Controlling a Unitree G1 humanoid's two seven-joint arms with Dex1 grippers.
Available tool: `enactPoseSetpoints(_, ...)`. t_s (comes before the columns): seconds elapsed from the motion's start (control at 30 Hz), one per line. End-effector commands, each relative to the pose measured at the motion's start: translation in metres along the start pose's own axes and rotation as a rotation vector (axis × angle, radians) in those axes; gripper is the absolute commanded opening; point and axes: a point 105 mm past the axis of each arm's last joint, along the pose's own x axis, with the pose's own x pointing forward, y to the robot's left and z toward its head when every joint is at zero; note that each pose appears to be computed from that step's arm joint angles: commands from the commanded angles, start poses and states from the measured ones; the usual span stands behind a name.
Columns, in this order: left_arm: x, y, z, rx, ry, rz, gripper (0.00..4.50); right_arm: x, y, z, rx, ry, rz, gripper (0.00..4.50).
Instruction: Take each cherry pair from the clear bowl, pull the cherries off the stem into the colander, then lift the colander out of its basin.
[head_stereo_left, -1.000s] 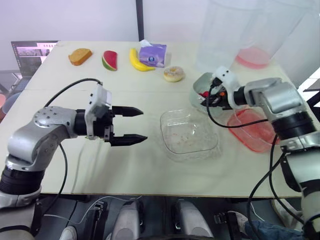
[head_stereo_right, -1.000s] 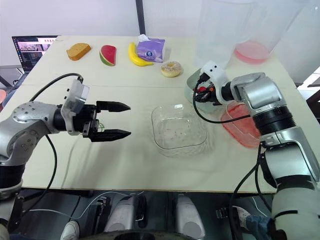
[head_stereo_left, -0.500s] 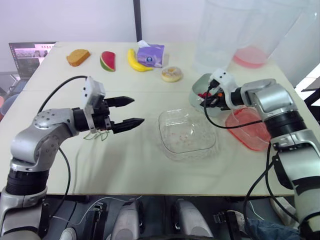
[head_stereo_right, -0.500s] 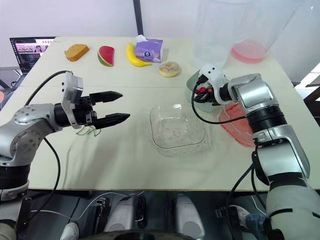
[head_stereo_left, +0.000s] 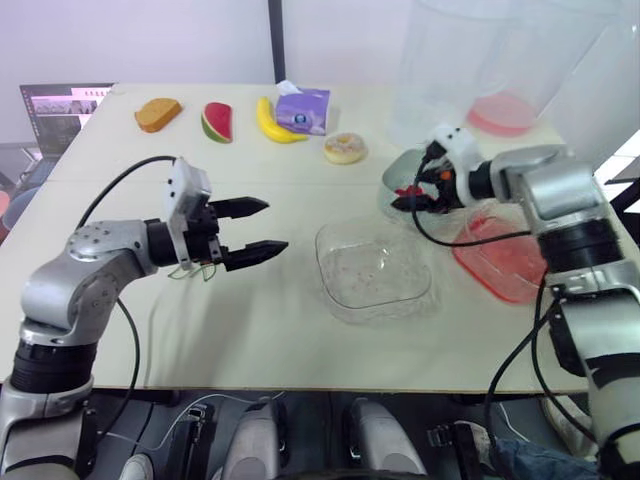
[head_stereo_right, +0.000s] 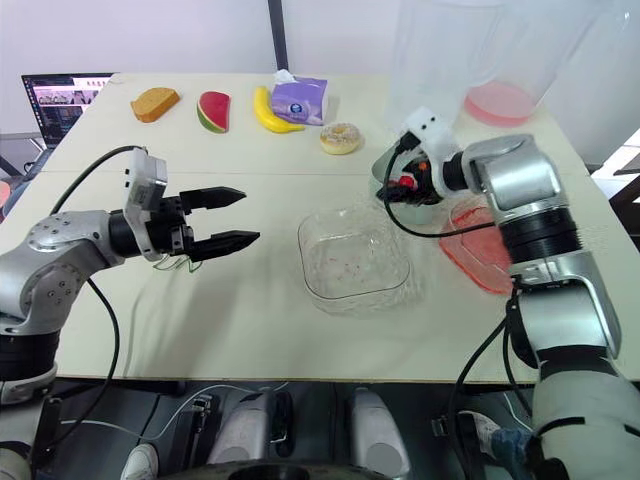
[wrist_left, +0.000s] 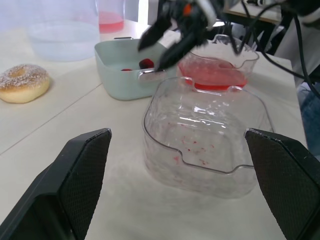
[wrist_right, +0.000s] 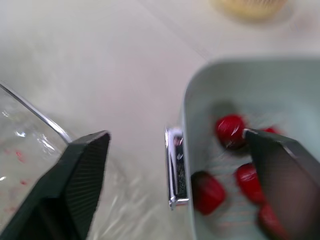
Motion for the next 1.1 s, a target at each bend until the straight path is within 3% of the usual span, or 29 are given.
enactPoseSetpoints(0.03,-0.005,-0.001,0.011,0.045,-0.014,-0.009,4.5,-0.042,0.005,0.027,-0.025,-0.12,-0.053,4.44)
enactPoseSetpoints(0.3,-0.016,-0.002,0.01,0.044,0.01,-0.035,4.5,-0.091,0.084,0.024,-0.046,-0.387,0.055,4.44)
enactPoseSetpoints(0.53,-0.022,-0.002,0.006,0.047,0.036,-0.043,4.5,-0.1,0.122,-0.036,0.077,-0.414,0.08,4.44)
enactPoseSetpoints(0.73,-0.028,-0.001,-0.005,0.064,0.085,-0.033,4.5,-0.102,0.113,-0.086,0.197,-0.34,-0.022,4.44)
enactPoseSetpoints(1.1,-0.03,-0.002,-0.012,0.066,0.106,-0.027,4.5,-0.105,0.101,-0.097,0.209,-0.362,-0.056,4.44)
